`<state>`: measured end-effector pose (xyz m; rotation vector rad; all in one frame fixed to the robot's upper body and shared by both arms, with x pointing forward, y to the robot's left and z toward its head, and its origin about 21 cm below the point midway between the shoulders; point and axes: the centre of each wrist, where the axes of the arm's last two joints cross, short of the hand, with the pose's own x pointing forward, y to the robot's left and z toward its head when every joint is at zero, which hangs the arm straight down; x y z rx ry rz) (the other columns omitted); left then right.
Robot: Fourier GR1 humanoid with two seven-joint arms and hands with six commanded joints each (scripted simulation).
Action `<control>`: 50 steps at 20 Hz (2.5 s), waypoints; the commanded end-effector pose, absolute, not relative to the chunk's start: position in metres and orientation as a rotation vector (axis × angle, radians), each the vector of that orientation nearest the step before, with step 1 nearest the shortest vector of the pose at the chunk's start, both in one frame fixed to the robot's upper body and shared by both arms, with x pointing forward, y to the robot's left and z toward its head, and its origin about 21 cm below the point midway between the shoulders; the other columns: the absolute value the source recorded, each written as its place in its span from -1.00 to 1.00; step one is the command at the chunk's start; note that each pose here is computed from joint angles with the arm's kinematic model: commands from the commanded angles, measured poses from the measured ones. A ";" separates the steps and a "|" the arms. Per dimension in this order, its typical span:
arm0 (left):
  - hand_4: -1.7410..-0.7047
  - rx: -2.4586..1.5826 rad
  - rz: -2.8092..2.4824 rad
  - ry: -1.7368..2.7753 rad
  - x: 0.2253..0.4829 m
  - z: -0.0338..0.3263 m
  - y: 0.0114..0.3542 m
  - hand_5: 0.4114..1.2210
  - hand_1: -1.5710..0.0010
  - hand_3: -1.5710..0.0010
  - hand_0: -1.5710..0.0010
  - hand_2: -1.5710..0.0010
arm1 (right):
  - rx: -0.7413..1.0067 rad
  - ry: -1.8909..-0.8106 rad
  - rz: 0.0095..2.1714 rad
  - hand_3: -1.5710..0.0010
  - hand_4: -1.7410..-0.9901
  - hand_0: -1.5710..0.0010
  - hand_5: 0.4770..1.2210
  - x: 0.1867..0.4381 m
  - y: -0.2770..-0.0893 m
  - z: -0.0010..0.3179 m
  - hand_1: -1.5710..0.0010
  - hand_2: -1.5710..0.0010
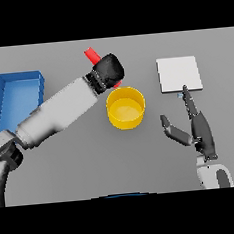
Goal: Pick up the red beaker and tilt it to pour out 1 green nut into yellow bowl. Pick up the yellow bowl and place it on the metallic measuring scale.
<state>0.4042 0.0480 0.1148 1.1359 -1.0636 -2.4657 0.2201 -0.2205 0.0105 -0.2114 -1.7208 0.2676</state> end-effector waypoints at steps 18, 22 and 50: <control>-0.96 1.528 -2.943 -0.821 0.398 0.129 0.008 1.00 -1.00 -1.00 -1.00 -1.00 | -0.219 -1.727 0.249 1.00 0.57 1.00 -0.57 0.218 -0.222 0.010 1.00 1.00; -0.96 1.723 -2.864 -0.776 0.417 0.185 0.008 1.00 -1.00 -1.00 -1.00 -1.00 | -0.203 -1.743 0.255 1.00 0.57 1.00 -0.54 0.217 -0.219 0.009 1.00 1.00; -1.00 0.905 -0.277 -1.130 0.456 0.193 0.344 1.00 -1.00 -0.82 -1.00 -1.00 | -0.136 -1.779 0.317 1.00 0.46 1.00 -0.39 0.231 -0.217 0.012 1.00 1.00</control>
